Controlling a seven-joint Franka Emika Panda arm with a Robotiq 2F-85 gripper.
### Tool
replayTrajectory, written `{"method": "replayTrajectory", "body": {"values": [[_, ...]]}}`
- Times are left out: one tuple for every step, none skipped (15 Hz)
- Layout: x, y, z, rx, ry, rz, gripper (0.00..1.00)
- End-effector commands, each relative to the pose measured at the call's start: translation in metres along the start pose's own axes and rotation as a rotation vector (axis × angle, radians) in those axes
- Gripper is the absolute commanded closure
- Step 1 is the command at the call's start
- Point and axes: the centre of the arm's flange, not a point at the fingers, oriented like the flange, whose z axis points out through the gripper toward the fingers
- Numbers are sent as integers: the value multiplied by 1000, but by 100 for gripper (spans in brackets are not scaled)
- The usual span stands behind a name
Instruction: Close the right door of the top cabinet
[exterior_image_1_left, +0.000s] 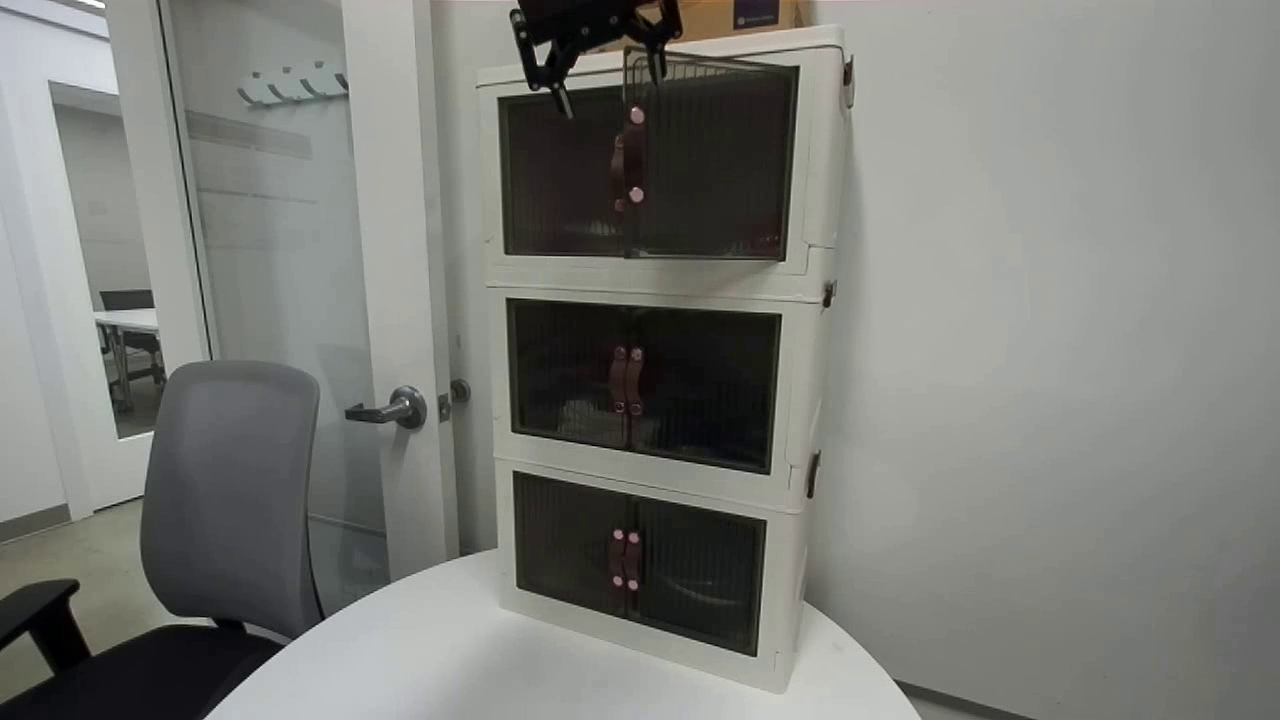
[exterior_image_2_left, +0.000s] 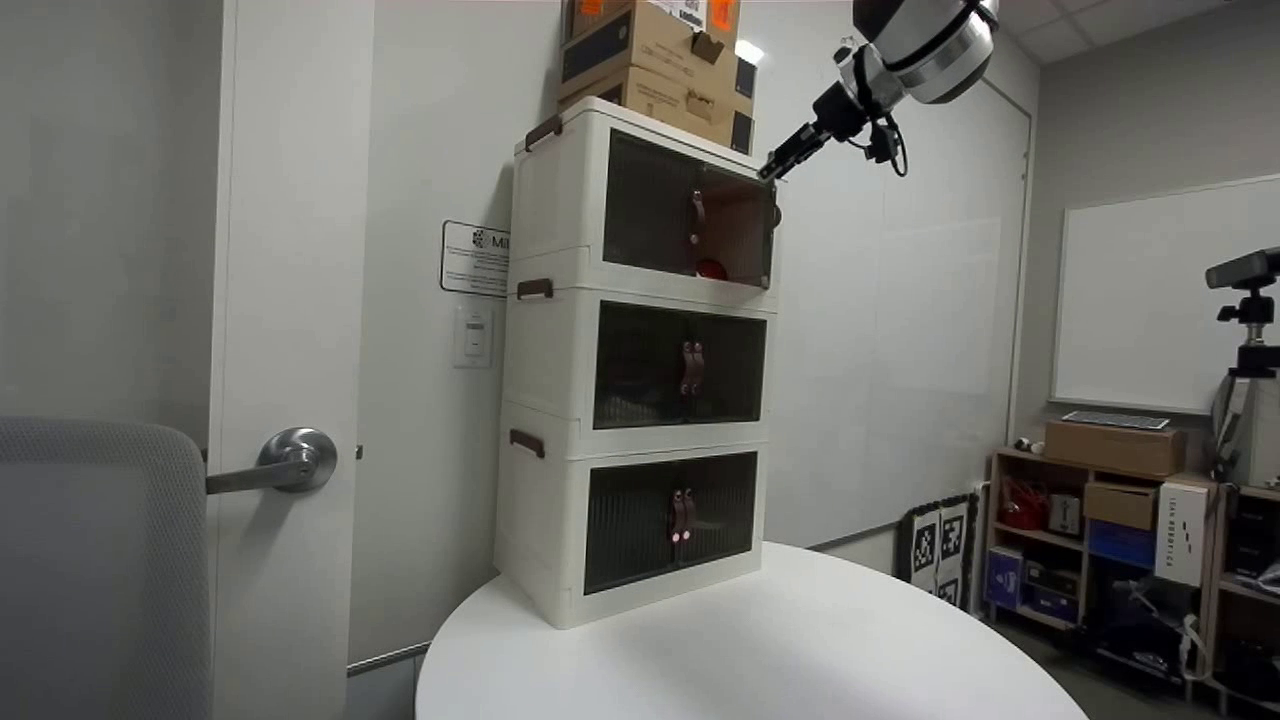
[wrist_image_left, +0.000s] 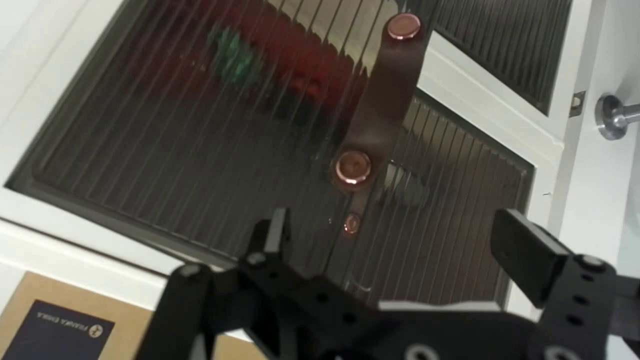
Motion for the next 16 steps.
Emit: {"method": "replayTrajectory", "body": {"values": [[13, 2, 34, -96, 32, 59, 0], [10, 3, 44, -113, 31, 85, 0], [4, 6, 53, -124, 29, 112, 0], [-4, 8, 62, -128, 25, 139, 0], [-10, 9, 70, -133, 21, 161, 0], [-17, 11, 79, -135, 16, 184, 0], [-23, 12, 88, -135, 9, 200, 0], [-27, 12, 95, -136, 4, 213, 0], [-29, 12, 101, -132, 0, 222, 0], [-29, 10, 106, -125, 4, 231, 0], [-25, 8, 110, -120, 7, 237, 0], [-21, 4, 111, -113, 15, 233, 0], [-17, 0, 112, -106, 22, 230, 0], [-11, -4, 113, -98, 31, 221, 0], [-7, -6, 114, -93, 39, 214, 0], [0, -9, 114, -87, 52, 206, 0]]}}
